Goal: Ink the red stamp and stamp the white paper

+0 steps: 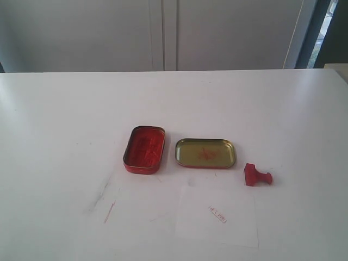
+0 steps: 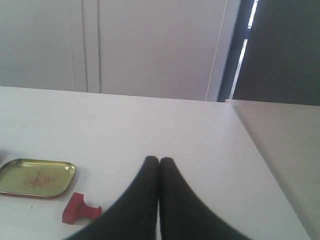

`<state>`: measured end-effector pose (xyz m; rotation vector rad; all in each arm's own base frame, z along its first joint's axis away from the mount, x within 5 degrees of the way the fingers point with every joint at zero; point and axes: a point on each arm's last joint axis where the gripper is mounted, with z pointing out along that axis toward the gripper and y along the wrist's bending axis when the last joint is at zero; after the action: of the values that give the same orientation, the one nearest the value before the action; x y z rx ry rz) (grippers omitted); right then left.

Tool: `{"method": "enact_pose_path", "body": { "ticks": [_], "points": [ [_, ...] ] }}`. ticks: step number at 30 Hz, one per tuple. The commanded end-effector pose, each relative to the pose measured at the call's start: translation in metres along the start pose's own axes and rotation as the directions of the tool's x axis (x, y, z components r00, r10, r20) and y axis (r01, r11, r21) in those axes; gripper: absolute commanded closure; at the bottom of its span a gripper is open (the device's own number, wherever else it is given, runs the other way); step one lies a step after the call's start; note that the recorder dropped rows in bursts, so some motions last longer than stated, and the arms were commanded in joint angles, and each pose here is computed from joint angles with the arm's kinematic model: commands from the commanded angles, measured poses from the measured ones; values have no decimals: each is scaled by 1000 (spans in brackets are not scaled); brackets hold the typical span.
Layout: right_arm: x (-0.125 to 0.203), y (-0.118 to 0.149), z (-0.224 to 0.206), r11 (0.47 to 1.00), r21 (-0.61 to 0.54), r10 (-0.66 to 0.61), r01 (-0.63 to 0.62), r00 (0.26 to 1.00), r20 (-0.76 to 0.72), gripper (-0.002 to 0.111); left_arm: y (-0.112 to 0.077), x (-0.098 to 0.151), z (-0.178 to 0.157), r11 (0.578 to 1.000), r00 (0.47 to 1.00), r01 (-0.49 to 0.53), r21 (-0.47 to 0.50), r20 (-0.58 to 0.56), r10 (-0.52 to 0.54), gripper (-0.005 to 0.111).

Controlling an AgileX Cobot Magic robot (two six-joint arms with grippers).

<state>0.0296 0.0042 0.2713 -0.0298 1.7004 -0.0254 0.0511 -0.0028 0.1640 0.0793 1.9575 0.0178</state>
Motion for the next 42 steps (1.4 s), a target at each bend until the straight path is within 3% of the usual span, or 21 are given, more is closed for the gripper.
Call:
{"method": "enact_pose_path", "body": {
  "ticks": [1, 28, 38, 42],
  "points": [
    [0, 0, 0, 1000, 7, -2, 2, 1000, 12, 108, 0, -1, 0, 1000, 1000, 1, 5, 7, -1, 107],
    [1, -6, 0, 997, 70, 12, -12, 1000, 11, 108, 0, -1, 0, 1000, 1000, 1, 5, 7, -1, 107],
    [40, -6, 17, 998, 69, 14, -6, 994, -109, 108, 0, -1, 0, 1000, 1000, 1, 5, 7, -1, 107],
    [45, -6, 23, 997, 71, 10, -6, 999, -50, 108, 0, -1, 0, 1000, 1000, 1, 5, 7, -1, 107]
  ]
}}
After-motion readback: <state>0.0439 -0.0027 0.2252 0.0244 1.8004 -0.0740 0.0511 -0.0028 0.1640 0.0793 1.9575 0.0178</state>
